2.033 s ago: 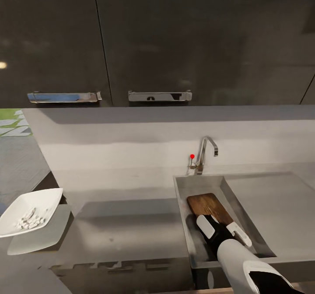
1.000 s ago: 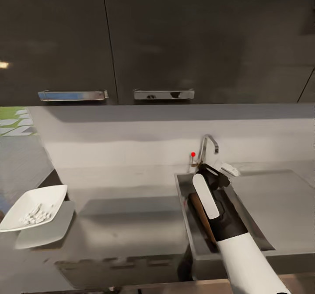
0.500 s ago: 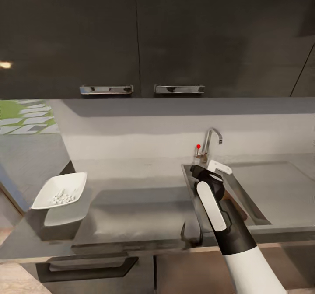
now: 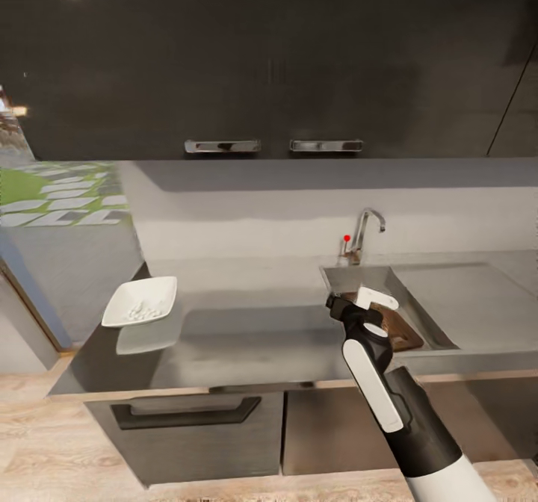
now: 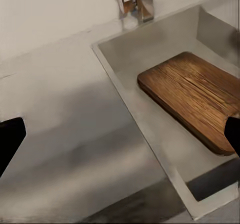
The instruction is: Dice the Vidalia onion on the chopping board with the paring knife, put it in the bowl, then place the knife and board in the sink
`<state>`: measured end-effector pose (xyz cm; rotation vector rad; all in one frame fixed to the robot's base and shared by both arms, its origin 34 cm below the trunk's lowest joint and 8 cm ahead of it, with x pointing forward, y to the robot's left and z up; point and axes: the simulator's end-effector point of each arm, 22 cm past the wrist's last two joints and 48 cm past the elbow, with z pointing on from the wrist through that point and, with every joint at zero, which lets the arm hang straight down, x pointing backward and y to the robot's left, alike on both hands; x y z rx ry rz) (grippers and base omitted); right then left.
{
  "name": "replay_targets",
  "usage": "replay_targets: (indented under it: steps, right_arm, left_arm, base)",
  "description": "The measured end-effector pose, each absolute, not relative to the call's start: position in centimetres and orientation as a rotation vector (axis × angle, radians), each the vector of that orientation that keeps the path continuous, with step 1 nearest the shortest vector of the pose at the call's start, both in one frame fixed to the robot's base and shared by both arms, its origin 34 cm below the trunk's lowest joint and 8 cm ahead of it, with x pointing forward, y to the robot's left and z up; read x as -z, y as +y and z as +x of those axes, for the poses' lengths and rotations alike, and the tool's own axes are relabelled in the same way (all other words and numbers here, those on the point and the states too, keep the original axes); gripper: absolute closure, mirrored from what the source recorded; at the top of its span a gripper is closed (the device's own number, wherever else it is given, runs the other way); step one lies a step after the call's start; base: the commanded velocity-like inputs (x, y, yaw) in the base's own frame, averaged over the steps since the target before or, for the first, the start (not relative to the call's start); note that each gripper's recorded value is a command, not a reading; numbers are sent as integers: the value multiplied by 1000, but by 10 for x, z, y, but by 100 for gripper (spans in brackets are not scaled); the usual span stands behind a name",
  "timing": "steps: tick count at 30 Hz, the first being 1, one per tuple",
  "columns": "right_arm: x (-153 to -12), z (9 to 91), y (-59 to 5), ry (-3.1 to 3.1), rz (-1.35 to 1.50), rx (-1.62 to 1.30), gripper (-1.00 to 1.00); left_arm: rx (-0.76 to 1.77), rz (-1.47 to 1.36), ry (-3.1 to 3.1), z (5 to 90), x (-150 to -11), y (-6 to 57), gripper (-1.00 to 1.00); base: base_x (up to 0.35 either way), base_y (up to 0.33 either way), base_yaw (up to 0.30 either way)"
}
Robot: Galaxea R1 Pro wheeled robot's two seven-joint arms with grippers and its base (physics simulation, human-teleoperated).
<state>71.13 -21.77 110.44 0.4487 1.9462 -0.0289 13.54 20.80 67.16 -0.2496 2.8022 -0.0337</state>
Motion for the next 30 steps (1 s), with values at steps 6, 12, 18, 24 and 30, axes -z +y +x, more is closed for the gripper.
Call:
replay_targets:
  steps: [6, 12, 18, 24, 30]
  right_arm:
    - [-1103, 700, -218, 1878, 366, 52, -100]
    - [-1092, 686, -224, 1802, 282, 73, -100]
    - [-1070, 671, -226, 1823, 293, 71, -100]
    - [-1047, 653, -211, 1848, 271, 52, -100]
    - [-1000, 635, -193, 1883, 193, 61, -100]
  left_arm:
    - [35, -250, 2802, 135, -672, 207, -100]
    - [34, -250, 2802, 135, -672, 208, -100]
    - [34, -250, 2802, 135, -672, 208, -100]
    - [34, -250, 2803, 135, -672, 208, -100]
    - [34, -250, 2806, 133, -671, 208, -100]
  base:
    - [-284, 177, 0]
    - [-284, 176, 0]
    - [-284, 177, 0]
    - [-284, 176, 0]
    - [-251, 158, 0]
